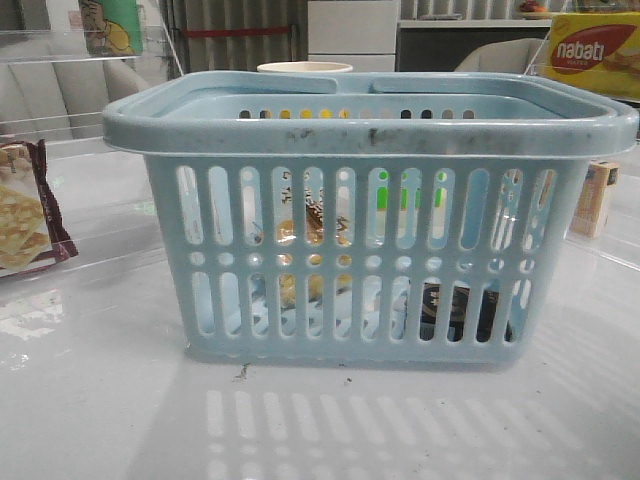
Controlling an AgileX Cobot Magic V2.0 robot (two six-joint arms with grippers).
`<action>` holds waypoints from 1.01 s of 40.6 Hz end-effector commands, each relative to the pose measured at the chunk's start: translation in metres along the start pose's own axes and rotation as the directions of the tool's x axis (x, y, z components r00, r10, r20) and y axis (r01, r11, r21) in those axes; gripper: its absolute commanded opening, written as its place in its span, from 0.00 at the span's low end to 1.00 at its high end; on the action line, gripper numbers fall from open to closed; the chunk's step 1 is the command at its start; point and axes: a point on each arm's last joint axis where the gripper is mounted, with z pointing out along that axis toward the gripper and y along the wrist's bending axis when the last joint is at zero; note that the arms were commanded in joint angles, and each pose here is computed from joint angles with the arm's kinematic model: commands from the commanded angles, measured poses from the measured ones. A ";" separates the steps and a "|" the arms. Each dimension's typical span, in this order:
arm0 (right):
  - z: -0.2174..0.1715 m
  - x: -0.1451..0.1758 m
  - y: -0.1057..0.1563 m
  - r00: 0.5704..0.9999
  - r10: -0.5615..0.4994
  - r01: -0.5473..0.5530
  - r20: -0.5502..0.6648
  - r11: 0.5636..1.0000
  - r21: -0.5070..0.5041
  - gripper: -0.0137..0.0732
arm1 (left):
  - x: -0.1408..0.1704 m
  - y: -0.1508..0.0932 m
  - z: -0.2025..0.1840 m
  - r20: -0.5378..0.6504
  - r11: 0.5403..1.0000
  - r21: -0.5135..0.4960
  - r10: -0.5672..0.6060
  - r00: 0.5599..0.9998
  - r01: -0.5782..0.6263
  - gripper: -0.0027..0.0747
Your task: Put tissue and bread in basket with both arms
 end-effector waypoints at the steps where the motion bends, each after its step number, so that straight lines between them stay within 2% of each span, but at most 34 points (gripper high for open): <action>1: -0.004 0.005 -0.003 0.975 -0.028 0.012 0.220 0.997 0.077 0.22 | -0.009 0.000 -0.002 0.109 1.000 0.006 -0.011 0.994 0.010 0.15; 6: -0.003 0.034 -0.004 0.959 -0.039 -0.001 0.281 0.990 0.143 0.22 | -0.009 0.000 -0.002 0.109 1.000 0.006 -0.011 0.994 0.010 0.15; 12: 0.005 0.060 -0.005 0.958 -0.017 -0.036 0.288 0.983 0.178 0.22 | -0.009 0.000 -0.002 0.109 1.000 0.006 -0.011 0.994 0.010 0.15; 22: 0.006 0.062 -0.005 0.957 0.022 -0.076 0.291 0.982 0.175 0.22 | -0.009 0.000 -0.002 0.107 1.000 0.006 -0.011 0.994 0.010 0.15; 41: 0.005 0.061 -0.006 0.956 0.019 -0.079 0.294 0.978 0.192 0.22 | -0.009 0.000 -0.002 0.107 1.000 0.006 -0.011 0.994 0.010 0.15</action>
